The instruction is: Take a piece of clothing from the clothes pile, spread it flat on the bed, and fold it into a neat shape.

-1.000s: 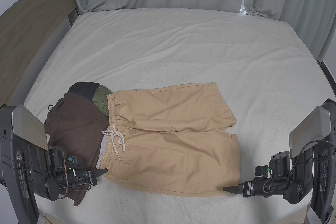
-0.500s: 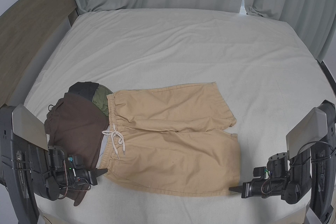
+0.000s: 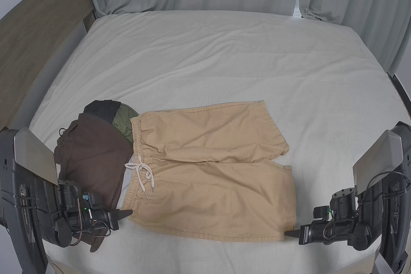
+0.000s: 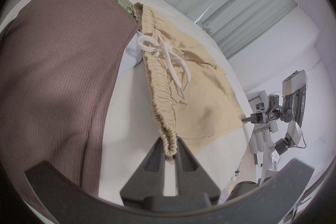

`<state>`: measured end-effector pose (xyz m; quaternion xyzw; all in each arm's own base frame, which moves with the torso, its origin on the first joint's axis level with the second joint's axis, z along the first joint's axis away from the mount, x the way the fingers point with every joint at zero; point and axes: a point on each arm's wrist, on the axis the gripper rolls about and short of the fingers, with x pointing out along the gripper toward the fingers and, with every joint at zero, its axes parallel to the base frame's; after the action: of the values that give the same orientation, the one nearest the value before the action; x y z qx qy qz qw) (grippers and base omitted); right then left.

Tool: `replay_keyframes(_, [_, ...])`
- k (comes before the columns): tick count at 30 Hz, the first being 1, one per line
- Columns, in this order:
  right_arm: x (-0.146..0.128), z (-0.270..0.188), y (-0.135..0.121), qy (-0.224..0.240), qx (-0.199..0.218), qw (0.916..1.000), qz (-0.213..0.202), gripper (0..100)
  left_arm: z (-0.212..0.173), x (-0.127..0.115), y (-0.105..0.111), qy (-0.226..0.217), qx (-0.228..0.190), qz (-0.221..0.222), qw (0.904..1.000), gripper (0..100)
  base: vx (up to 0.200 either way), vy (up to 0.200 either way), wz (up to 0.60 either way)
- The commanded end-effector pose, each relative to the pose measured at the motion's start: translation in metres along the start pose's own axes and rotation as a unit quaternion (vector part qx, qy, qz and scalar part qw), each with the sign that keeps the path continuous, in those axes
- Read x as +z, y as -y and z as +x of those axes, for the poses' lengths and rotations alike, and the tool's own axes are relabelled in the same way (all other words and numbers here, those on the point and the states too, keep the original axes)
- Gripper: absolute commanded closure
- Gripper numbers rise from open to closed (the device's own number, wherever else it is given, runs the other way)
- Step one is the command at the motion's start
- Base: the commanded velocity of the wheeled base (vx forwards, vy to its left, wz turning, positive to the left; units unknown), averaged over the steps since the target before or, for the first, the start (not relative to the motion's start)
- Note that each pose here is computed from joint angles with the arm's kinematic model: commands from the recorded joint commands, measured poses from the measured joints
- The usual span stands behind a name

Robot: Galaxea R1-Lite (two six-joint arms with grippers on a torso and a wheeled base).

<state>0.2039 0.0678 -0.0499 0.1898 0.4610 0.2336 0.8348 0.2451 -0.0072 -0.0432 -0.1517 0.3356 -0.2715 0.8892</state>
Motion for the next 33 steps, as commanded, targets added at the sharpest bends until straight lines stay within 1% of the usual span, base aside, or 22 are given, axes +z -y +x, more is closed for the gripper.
replay_keyframes(1, [-0.001,-0.006,-0.003,0.001,0.000,1.0000,0.000,100,-0.007,-0.004,0.004,-0.010,-0.004,-0.004,0.9999,100,0.000,0.000,0.00])
replay_keyframes(10, [-0.001,-0.007,-0.003,0.001,-0.001,1.0000,0.000,100,-0.016,-0.012,0.007,-0.026,-0.009,-0.019,0.9994,100,0.000,0.000,0.00])
replay_keyframes(12, [-0.001,-0.007,-0.003,0.001,-0.001,1.0000,0.000,100,-0.017,-0.013,0.007,-0.028,-0.010,-0.017,0.9994,100,0.000,0.000,0.00])
replay_keyframes(14, [-0.002,-0.007,-0.003,-0.003,-0.001,1.0000,0.000,100,-0.023,-0.018,0.008,-0.036,-0.019,-0.005,0.9992,100,0.000,0.000,0.00])
replay_keyframes(18, [-0.002,-0.007,-0.003,-0.004,0.001,0.9999,-0.012,100,-0.027,-0.021,0.008,-0.040,-0.028,0.008,0.9988,100,0.000,0.000,0.00])
replay_keyframes(21, [-0.001,-0.008,-0.003,-0.001,0.003,0.9999,-0.014,100,-0.027,-0.021,0.008,-0.041,-0.028,0.009,0.9987,100,0.000,0.000,0.00])
replay_keyframes(27, [0.007,-0.015,-0.007,0.019,0.016,0.9994,-0.022,100,-0.027,-0.021,0.008,-0.039,-0.028,0.010,0.9988,100,0.000,0.000,0.00])
replay_keyframes(33, [0.007,-0.018,-0.004,0.016,0.014,0.9993,-0.030,100,-0.028,-0.022,0.009,-0.041,-0.029,0.009,0.9987,100,0.000,0.000,0.00])
